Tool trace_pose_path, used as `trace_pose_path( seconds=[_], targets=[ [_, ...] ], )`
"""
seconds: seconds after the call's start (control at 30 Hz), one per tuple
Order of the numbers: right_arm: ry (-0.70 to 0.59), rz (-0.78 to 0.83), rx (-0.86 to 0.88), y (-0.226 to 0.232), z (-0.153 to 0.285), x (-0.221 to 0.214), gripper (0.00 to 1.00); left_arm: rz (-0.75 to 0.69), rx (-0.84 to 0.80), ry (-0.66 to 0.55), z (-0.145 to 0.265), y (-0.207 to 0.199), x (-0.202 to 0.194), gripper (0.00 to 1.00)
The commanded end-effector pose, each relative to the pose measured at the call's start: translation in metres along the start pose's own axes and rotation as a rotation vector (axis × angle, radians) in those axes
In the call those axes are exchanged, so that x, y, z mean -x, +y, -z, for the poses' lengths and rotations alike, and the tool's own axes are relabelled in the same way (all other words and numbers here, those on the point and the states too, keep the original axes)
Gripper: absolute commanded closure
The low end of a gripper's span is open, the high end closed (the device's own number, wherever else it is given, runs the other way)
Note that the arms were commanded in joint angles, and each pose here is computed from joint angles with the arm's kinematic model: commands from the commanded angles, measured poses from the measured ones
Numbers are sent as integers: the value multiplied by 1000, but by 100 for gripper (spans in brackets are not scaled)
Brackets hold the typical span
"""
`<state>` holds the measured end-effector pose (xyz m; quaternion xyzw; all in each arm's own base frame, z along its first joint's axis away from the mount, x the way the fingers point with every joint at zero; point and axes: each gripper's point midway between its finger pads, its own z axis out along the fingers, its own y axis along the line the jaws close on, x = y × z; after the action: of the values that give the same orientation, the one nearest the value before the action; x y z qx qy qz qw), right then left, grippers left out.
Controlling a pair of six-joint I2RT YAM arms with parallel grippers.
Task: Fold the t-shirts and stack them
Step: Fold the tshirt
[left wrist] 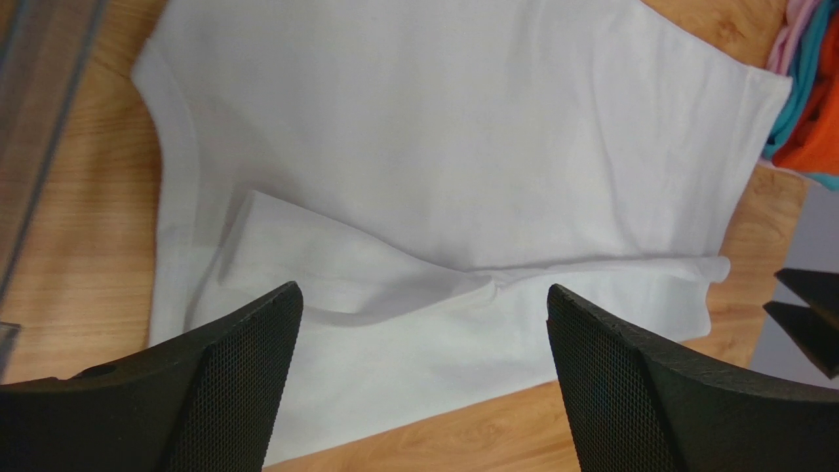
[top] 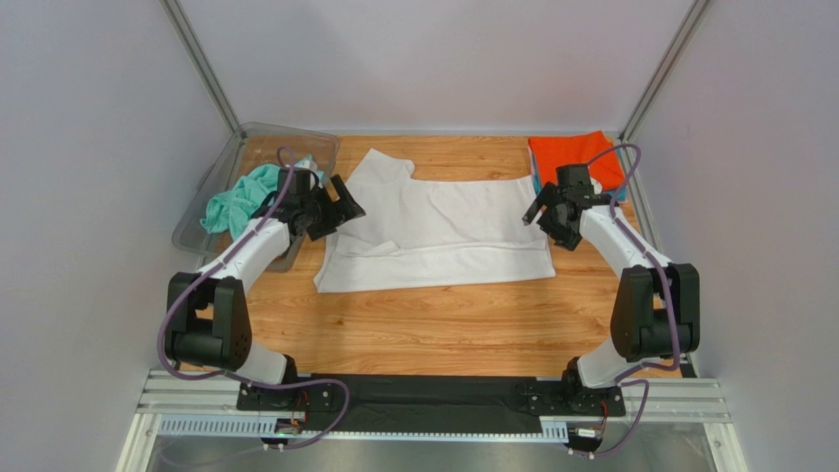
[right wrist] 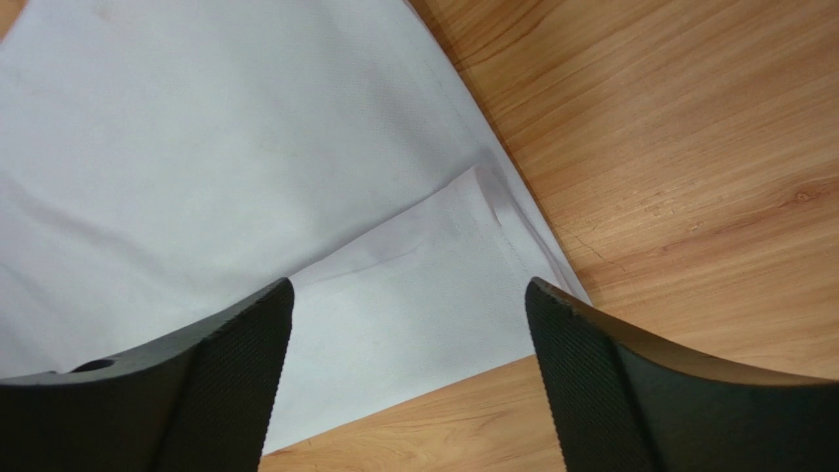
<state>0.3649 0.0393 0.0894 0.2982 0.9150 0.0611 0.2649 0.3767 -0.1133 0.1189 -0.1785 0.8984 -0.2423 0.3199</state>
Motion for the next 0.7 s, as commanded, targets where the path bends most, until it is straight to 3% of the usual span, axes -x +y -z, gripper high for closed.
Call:
trace_pose_path(
  seconds=[0.0, 0.03, 0.37, 0.67],
  targets=[
    [-59, 58, 58, 5, 24, 6, 8, -84, -96, -25, 26, -33, -2, 0],
    [-44, 85, 77, 8, 26, -2, 0, -78, -97, -8, 27, -30, -11, 0],
    [78, 244, 182, 31, -3, -66, 0, -5, -136, 131, 11, -11, -81, 0],
    [137, 211, 117, 12, -20, -89, 0, 40, -90, 249, -8, 19, -123, 0]
  ],
)
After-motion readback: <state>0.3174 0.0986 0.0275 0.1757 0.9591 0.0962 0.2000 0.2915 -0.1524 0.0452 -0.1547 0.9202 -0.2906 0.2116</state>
